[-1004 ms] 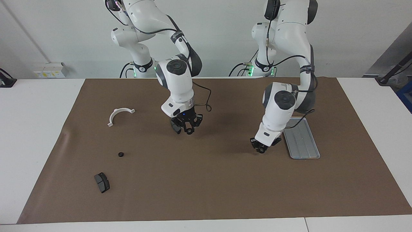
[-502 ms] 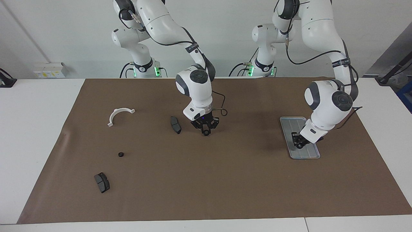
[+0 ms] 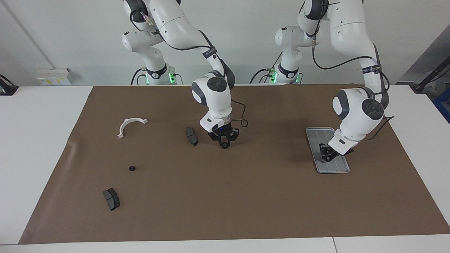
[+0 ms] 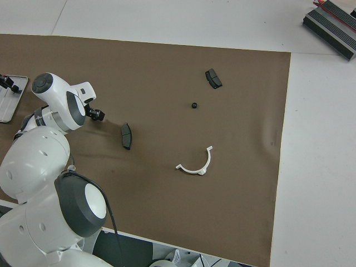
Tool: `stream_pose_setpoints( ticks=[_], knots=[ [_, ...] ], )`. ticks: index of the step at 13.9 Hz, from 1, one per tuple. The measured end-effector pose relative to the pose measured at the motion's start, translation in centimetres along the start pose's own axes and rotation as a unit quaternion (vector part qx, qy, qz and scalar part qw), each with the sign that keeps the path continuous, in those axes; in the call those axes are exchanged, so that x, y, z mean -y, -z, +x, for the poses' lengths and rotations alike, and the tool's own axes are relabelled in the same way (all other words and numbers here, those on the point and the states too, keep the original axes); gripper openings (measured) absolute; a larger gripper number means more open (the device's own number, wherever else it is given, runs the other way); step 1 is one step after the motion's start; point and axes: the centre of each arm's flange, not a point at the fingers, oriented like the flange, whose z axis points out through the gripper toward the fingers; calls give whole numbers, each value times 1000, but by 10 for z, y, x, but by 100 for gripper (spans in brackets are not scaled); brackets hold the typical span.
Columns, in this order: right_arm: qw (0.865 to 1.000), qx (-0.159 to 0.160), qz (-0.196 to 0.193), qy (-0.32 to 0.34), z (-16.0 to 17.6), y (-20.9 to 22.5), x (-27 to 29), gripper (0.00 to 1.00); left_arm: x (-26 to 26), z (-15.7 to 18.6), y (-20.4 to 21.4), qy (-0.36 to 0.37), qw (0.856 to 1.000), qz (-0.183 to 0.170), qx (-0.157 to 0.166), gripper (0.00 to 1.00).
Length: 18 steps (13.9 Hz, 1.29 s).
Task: Pick bearing gear from pile to tray
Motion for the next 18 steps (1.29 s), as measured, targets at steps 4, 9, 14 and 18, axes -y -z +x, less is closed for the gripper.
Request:
stream_pose_setpoints(
  ticks=[4,9,14,18],
  knots=[
    [1000,-14,3,-22,23,15,-20,100,-13,3,7,-11,1000,-2,-8,77],
    [998,-47,-14,-40,80,61,-97,100,-130,8,10,21,1000,-7,-11,76],
    [998,-39,-41,14,123,75,-196,100,-224,-5,11,54,998,-10,-13,76],
    [994,-26,-57,86,142,73,-276,100,-293,-18,15,122,992,-25,-36,68]
  ],
)
